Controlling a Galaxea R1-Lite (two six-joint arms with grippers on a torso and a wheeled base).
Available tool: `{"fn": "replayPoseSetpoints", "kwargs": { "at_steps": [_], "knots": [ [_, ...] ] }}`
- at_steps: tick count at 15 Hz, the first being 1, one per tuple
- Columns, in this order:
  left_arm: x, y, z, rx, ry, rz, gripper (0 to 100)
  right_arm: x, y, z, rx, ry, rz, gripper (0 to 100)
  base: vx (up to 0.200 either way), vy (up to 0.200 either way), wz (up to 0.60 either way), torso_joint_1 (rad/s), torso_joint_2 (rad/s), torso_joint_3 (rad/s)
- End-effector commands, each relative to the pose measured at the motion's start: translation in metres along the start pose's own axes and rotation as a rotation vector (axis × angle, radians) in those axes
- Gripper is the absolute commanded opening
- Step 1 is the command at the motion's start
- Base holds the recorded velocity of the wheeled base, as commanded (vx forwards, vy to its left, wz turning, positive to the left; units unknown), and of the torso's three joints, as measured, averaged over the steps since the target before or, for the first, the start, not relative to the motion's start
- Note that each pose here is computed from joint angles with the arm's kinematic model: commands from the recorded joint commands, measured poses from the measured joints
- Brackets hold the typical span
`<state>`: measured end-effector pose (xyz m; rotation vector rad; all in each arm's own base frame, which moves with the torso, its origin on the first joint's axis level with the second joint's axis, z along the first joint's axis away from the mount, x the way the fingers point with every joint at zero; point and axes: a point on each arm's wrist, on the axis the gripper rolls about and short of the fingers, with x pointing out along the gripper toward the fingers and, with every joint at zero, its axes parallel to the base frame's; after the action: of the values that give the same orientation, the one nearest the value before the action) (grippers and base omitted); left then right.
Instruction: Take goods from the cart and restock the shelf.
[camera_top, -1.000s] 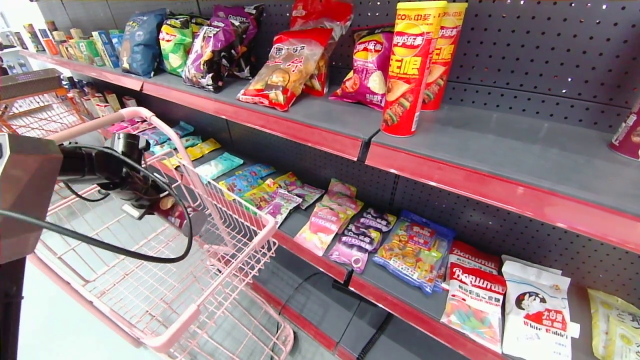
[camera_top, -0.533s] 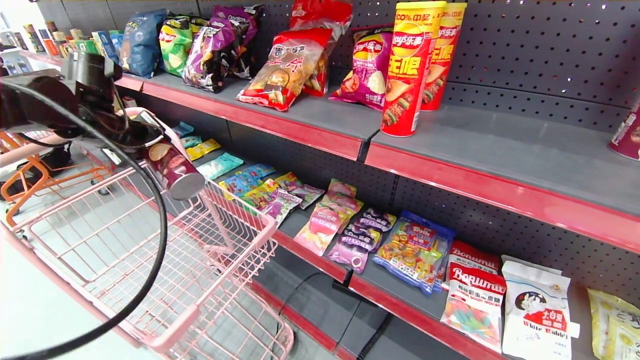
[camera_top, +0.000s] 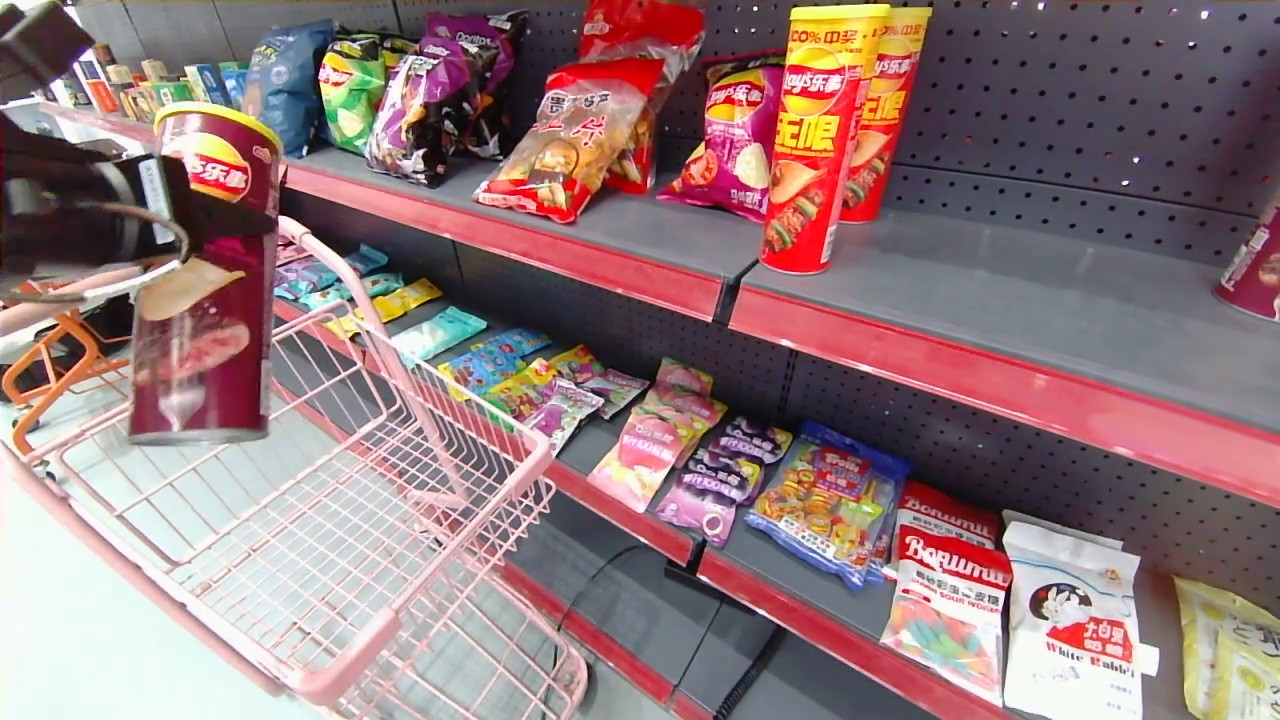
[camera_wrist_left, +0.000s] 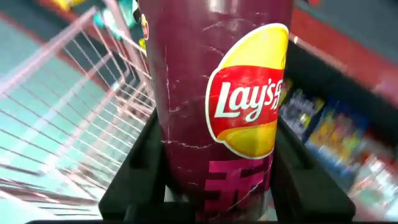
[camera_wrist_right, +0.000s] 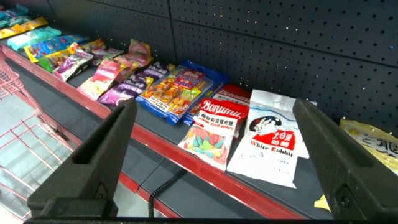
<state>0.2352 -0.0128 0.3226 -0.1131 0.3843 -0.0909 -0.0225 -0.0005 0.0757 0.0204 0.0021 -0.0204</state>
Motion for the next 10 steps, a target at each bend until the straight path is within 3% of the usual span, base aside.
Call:
{"fn": "replayPoseSetpoints", "kwargs": {
  "at_steps": [1, 2, 3, 4, 7, 10],
  "knots": [
    [-0.078, -0.006, -0.037, 0.248, -0.183, -0.079, 0, 0.000, 0.000, 0.000, 0.000, -0.001, 0.000, 100, 0.000, 0.000, 0.00, 0.000, 0.00, 0.000],
    [-0.089, -0.005, -0.055, 0.300, -0.225, -0.090, 0, 0.000, 0.000, 0.000, -0.004, -0.001, 0.002, 100, 0.000, 0.000, 0.00, 0.000, 0.00, 0.000],
    [-0.101, -0.004, -0.070, 0.334, -0.259, -0.100, 0, 0.000, 0.000, 0.000, -0.014, 0.001, 0.005, 100, 0.000, 0.000, 0.00, 0.000, 0.00, 0.000],
    [-0.113, -0.003, -0.084, 0.348, -0.284, -0.110, 0, 0.000, 0.000, 0.000, -0.017, 0.001, 0.007, 100, 0.000, 0.000, 0.00, 0.000, 0.00, 0.000],
    [-0.148, 0.000, -0.118, 0.351, -0.356, -0.105, 0, 0.000, 0.000, 0.000, -0.017, 0.001, 0.010, 100, 0.000, 0.000, 0.00, 0.000, 0.00, 0.000],
    [-0.168, 0.001, -0.135, 0.359, -0.412, -0.115, 0, 0.000, 0.000, 0.000, -0.017, 0.001, 0.010, 100, 0.000, 0.000, 0.00, 0.020, -0.07, -0.041]
  ]
}}
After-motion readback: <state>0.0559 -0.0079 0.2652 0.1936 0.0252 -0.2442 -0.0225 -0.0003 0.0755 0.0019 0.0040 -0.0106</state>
